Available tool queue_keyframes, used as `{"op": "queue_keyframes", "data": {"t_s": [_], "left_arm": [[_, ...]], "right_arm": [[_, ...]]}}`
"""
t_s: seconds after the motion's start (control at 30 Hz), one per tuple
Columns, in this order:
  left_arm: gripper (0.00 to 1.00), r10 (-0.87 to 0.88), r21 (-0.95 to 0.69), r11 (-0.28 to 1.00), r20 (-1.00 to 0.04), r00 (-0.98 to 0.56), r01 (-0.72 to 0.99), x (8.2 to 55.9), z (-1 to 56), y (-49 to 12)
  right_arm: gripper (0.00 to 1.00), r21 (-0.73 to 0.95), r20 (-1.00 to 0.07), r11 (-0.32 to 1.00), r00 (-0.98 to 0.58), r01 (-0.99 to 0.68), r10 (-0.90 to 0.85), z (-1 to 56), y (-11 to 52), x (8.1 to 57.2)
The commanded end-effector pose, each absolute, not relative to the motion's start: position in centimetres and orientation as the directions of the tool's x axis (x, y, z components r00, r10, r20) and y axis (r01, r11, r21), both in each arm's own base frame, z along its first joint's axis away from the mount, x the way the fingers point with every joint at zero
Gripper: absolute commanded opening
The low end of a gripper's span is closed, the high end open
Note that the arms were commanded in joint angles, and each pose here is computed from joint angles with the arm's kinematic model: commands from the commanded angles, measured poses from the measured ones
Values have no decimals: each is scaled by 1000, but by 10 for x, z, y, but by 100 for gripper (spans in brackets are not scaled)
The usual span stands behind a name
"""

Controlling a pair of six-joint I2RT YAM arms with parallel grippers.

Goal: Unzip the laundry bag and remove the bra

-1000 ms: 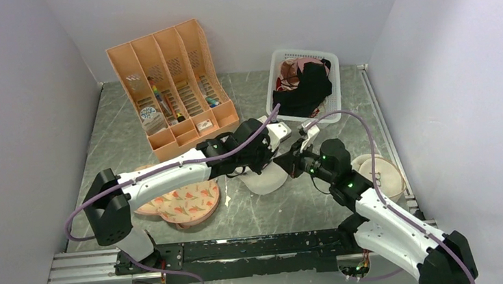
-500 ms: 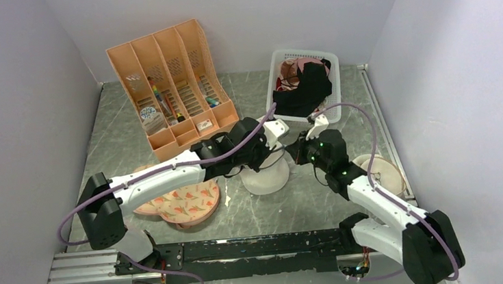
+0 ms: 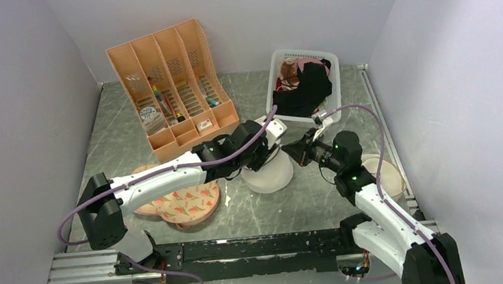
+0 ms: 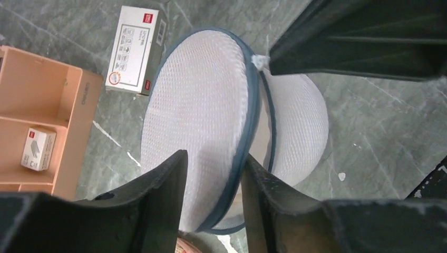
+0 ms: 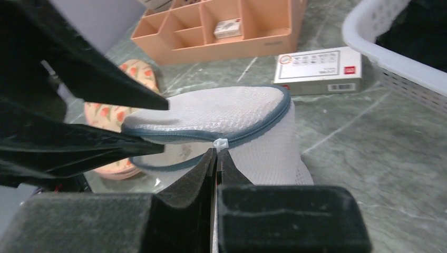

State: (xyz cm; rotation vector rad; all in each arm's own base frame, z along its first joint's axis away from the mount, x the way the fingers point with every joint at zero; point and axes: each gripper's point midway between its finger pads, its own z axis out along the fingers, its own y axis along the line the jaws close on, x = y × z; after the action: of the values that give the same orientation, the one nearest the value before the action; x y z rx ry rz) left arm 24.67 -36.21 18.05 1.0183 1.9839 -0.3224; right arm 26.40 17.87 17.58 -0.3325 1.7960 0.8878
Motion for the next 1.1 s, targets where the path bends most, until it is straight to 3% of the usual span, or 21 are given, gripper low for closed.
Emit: {"op": "queue_keyframes", "data": {"t_s": [0.0,0.13,0.4,0.47,0.67,0.83,1.07], "left_arm": [[55,534,170,656,-793,-293,735,253,187,-362],[57,543,172,651,-787,-295,740,252,183,-364],[47,532,154,619,-804,-267,770,242,188,-370],[41,521,150,609,-816,-249,779,239,194,-371],[7,508,169,590,-837,-201,789,230,205,-372],[7,511,193,583,-842,-172,789,224,209,-372],[7,511,209,591,-845,-161,779,223,212,-370]], "right_arm": [[0,423,-899,590,-399,-688,179,189,193,245],[0,439,-891,558,-421,-704,169,187,201,238],[0,437,-890,507,-437,-743,127,185,219,222],[0,431,-891,511,-439,-744,112,183,222,221],[0,444,-880,614,-447,-653,161,177,209,236],[0,457,-843,758,-497,-465,204,152,184,266],[0,499,-794,799,-545,-335,267,132,157,292]]}}
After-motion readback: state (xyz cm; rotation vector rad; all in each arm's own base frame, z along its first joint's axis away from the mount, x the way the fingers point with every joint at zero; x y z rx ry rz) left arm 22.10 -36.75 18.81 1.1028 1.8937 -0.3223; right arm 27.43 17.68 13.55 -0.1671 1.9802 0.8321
